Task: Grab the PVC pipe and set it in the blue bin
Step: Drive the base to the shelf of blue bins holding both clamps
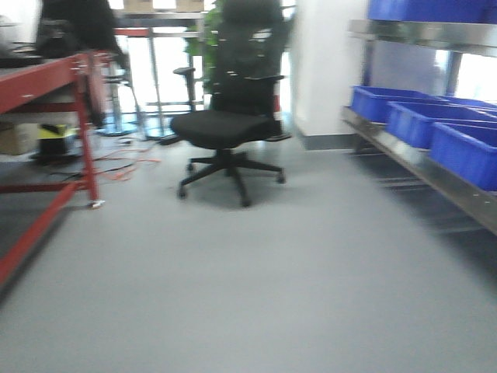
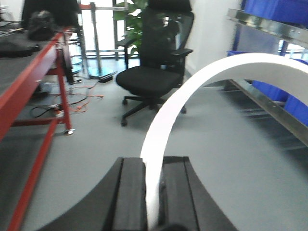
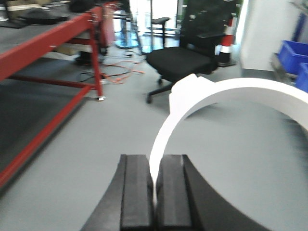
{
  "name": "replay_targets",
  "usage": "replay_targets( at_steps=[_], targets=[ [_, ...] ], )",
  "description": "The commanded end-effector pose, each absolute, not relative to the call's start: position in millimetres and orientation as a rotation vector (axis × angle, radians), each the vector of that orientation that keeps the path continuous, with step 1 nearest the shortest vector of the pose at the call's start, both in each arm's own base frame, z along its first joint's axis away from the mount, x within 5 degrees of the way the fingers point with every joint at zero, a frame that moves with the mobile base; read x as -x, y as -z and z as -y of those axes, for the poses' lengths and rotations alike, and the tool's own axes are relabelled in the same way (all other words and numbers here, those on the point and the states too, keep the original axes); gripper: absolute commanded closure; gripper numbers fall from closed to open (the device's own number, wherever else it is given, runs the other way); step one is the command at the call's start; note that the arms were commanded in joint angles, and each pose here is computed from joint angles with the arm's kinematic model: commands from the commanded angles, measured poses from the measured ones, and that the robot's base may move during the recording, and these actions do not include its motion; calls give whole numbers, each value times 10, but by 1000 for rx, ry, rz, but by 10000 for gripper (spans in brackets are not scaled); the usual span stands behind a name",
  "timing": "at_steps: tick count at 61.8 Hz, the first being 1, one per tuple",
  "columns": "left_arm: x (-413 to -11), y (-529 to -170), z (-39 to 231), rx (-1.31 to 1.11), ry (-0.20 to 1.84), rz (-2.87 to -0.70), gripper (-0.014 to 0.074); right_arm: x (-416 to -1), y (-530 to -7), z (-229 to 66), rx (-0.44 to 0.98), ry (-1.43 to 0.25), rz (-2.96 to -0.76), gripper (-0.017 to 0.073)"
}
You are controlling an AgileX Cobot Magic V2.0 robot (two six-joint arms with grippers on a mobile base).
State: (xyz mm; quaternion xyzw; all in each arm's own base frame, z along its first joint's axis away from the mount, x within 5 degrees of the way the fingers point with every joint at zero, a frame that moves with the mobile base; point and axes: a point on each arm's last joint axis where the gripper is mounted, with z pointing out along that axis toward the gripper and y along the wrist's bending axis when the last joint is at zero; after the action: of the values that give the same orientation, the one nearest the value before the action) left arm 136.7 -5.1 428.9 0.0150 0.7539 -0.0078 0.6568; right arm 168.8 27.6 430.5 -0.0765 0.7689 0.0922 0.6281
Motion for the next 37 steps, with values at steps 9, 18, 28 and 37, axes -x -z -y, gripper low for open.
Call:
replay_targets(
  at_steps=[9,18,28,37],
  targets=[
    [-1362,-4324,58,-36,25,-1670,704,-1691,-4321,-270,172,-203,-1741,727],
    [-1362,-4324,58,-36,25,-1670,704,-1691,-4321,-270,172,-203,-1741,727],
    [-1362,-4324,58,-36,25,-1670,704,-1691,-4321,-270,172,-203,-1741,727],
    [-1362,-4324,58,-36,25,-1670,704,-1691,-4321,-270,172,-203,-1741,727]
  ],
)
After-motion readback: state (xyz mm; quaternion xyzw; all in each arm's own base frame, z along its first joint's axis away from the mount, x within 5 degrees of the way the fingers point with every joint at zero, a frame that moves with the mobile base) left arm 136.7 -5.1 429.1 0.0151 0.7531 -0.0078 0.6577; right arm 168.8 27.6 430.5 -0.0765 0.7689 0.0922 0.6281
